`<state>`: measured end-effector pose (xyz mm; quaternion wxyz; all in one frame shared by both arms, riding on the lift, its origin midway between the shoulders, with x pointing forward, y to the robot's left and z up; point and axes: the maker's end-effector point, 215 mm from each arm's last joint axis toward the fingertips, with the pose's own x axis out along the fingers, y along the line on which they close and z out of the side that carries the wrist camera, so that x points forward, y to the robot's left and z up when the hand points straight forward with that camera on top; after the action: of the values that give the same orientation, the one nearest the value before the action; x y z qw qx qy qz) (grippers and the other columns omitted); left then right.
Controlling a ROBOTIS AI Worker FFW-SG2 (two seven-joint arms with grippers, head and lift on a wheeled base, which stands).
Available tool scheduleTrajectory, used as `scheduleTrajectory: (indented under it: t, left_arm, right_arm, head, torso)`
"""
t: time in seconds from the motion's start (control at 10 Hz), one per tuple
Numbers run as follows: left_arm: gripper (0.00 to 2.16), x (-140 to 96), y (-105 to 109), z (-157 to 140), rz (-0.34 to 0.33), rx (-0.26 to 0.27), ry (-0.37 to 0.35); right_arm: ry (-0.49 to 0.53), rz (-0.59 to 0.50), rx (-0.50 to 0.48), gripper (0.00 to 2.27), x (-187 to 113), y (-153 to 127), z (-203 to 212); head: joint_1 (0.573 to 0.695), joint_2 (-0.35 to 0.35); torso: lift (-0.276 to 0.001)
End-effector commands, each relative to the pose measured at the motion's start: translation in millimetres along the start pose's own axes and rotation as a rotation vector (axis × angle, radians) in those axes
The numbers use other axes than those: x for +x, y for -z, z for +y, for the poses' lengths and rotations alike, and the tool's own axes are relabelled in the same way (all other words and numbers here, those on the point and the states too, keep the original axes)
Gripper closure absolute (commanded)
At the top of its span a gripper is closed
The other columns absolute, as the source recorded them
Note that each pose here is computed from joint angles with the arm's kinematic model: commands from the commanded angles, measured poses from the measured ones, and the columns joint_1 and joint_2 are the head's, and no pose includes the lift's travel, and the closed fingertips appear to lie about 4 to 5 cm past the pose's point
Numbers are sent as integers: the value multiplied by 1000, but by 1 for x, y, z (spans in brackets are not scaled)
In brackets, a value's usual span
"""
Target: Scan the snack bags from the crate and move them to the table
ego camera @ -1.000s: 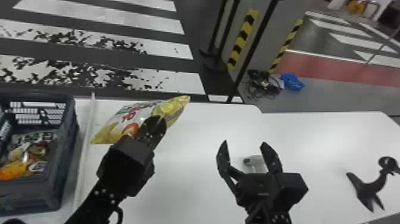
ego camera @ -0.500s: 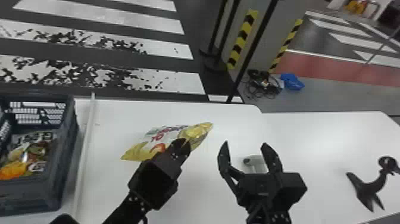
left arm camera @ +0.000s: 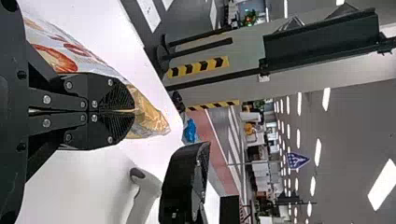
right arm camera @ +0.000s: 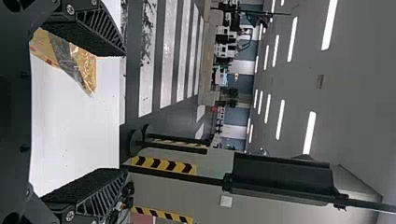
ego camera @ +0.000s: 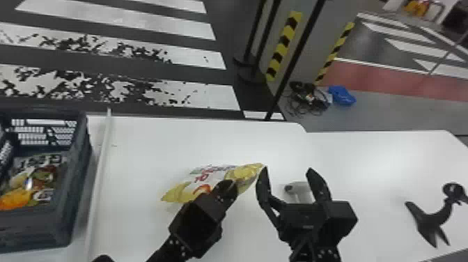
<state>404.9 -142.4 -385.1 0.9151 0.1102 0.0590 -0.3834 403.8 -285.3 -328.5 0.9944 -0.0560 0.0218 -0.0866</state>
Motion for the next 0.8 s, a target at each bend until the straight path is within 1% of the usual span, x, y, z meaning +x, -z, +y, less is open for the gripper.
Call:
scheduleTrajectory:
  t: [0.0, 0.2, 0.3, 0.4, 0.6, 0.7]
  left_arm:
    - [1825, 0, 9, -1, 7, 0, 0]
    - [1825, -4, 15, 4, 14, 5, -15]
    - [1808, -5, 20, 5, 24, -5, -21]
    - [1612, -5, 25, 4, 34, -21, -20]
    - [1555, -4, 32, 1, 45, -62, -10]
    - [576, -5, 32, 1, 49, -70, -12]
  right_arm:
    - [1, 3, -3, 107, 1, 2, 0]
    - [0, 0, -1, 107, 2, 1, 0]
    - [-1, 3, -1, 107, 1, 2, 1]
    - [-2, 3, 0, 107, 1, 2, 2]
    - [-3, 6, -5, 107, 0, 3, 2]
    - [-3, 5, -3, 107, -1, 2, 2]
  head:
    - [695, -350]
    - [695, -350]
    - [695, -350]
    - [695, -350]
    - [695, -350]
    - [695, -350]
  torso:
    - [-95]
    - [-95]
    - [-95]
    - [-95]
    - [-95]
    - [-95]
